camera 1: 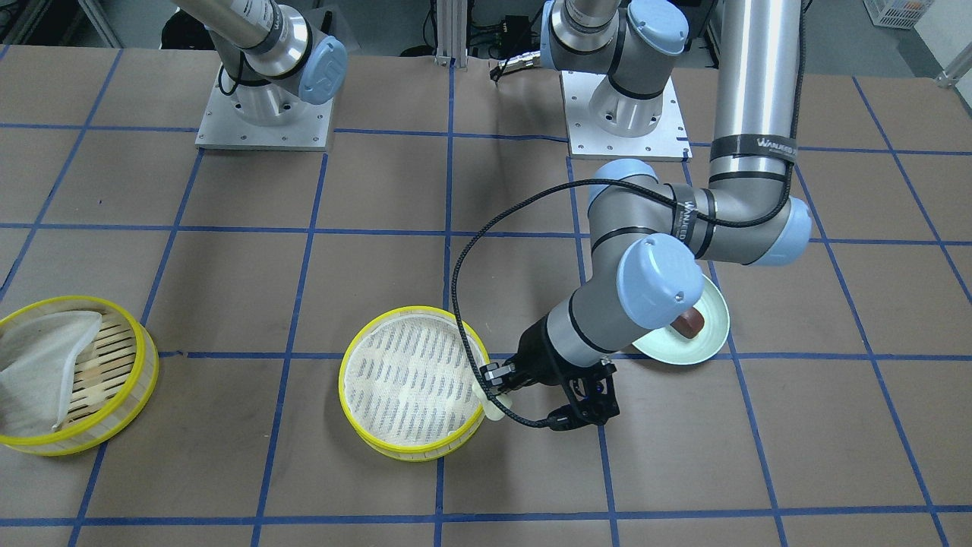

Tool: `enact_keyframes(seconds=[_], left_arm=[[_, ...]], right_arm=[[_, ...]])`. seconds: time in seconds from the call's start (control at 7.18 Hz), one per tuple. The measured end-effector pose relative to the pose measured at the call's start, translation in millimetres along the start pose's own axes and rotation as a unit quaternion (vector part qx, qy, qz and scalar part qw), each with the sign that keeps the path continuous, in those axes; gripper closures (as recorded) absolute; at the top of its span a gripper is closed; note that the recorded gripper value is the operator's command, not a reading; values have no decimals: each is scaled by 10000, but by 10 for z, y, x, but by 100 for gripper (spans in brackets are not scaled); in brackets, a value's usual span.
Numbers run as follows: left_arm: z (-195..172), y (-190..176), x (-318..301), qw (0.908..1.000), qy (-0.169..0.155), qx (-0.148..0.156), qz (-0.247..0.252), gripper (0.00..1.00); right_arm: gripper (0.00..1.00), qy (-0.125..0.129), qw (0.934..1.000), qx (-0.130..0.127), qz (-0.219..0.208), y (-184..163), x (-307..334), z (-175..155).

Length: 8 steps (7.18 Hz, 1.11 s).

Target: Stack buns with steamer

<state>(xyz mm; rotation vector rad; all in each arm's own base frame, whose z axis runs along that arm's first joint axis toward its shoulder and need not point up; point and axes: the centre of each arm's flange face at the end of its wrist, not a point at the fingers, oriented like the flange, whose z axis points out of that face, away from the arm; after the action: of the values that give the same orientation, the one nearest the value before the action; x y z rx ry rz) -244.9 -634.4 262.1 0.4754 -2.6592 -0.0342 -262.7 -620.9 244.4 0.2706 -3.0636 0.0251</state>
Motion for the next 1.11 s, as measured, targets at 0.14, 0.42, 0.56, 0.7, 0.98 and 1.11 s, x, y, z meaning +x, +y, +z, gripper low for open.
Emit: enact_keyframes(seconds=[0.14,0.42,0.56,0.7,0.98,1.11], left_arm=[[197,115,74,9999,-54,-126,-58,16],[364,342,126,9992,-236,-230,-240,0],[356,399,146,9986,-279,-212,-384,0],[340,431,170,9981,-281,-195,-511,0],[305,480,229,9972,-247,-178,-689,0],[317,509,256,9966,-243,-189,-768,0]], right_arm=[[100,28,10000,59,0,-4,-11,-96],[100,101,9998,174,-26,1,-70,-376],[100,114,9997,205,-52,4,-135,-512],[100,132,9996,240,-39,-37,-260,-628],[100,138,9993,293,195,-201,-762,-915],[100,146,9989,322,300,-307,-1107,-1049]])
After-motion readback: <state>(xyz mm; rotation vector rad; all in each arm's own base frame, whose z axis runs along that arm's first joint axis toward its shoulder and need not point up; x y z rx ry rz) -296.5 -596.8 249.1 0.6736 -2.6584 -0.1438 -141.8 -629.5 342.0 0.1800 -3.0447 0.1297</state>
